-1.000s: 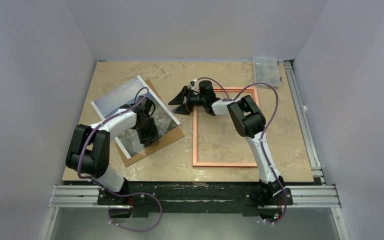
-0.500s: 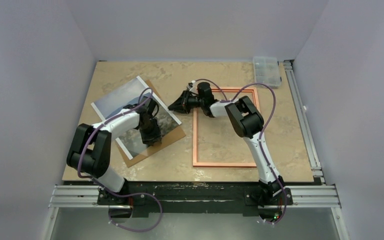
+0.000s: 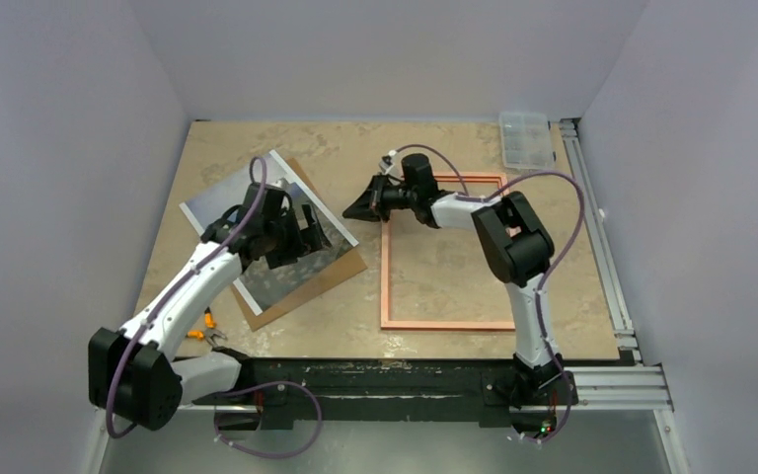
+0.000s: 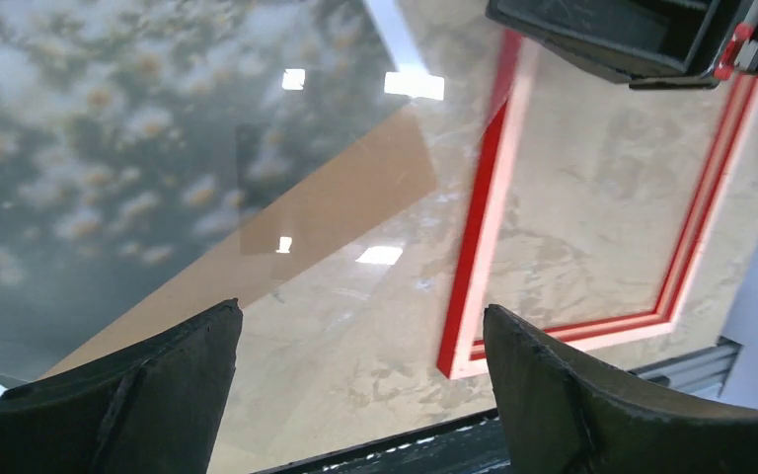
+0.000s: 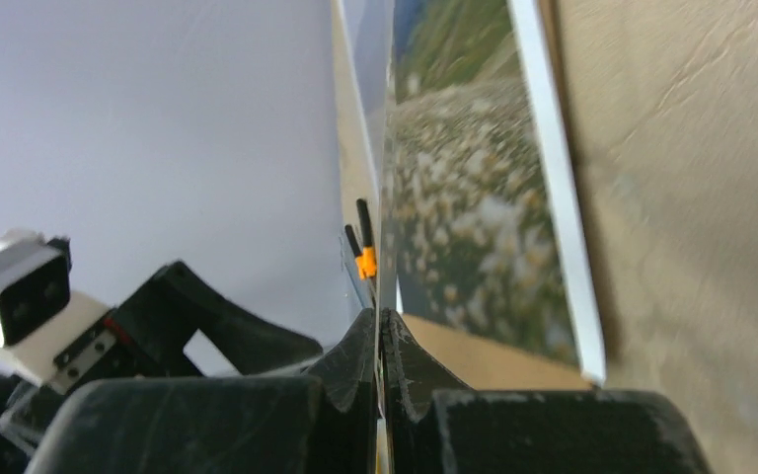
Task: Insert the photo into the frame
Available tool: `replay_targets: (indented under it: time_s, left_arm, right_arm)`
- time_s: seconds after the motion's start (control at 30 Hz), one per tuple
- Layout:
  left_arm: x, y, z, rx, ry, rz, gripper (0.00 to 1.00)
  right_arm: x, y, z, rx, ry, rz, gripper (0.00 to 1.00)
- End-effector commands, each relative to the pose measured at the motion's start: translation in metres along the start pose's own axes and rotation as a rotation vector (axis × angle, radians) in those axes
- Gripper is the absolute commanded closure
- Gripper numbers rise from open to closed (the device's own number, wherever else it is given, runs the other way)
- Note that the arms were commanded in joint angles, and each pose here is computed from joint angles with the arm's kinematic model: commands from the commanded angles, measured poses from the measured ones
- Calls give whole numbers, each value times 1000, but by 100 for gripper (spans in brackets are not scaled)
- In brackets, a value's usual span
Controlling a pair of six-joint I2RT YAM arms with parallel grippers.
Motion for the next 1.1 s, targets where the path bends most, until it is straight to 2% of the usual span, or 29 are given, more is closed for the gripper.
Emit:
replay_targets:
  time_s: [0.0,0.37,0.6,0.63,0.67,0.77,0.83,0.9,1.07]
  left_arm:
    - [-25,-18,9,-7,-104,-129,10]
    - [-25,-23,5,-21,-108,-191,10]
    - [-14,-21,-2,-32,-82,-188,10]
    - [-12,-21,-3,-35,-75,-186,10]
    - [-10,-21,-4,-38,-69,-184,10]
    - [-6,-18,-9,-45,-55,-171,10]
    - [-5,-16,-12,-51,-48,-159,10]
    - [-3,-11,-16,-63,-39,-136,10]
    - [4,2,-32,-114,-2,-72,10]
  right_arm:
    - [-58,41,1,-132,-110,38,100]
    - [-184,22,-36,-159,-311,-157,100]
    - [-248,-19,-71,-56,-425,-329,100]
    - [-251,-22,-77,-56,-431,-347,97]
    - [-254,-25,-82,-69,-433,-360,86]
    - [-263,-30,-92,-87,-477,-418,40]
    - [-270,-31,-93,-101,-514,-465,23]
    - [-278,-26,-90,-135,-552,-514,17]
    - [-302,-14,-71,-214,-666,-699,13]
Point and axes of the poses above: each gripper's point midway between its finger pads, its own x axis out along the fingers, its own y axis along the line the jaws close on, z = x × y, the point moved 6 cm from there along -x, back along the fingers, and after that the axes turned 6 degrees about x, right-handed, at the moved point
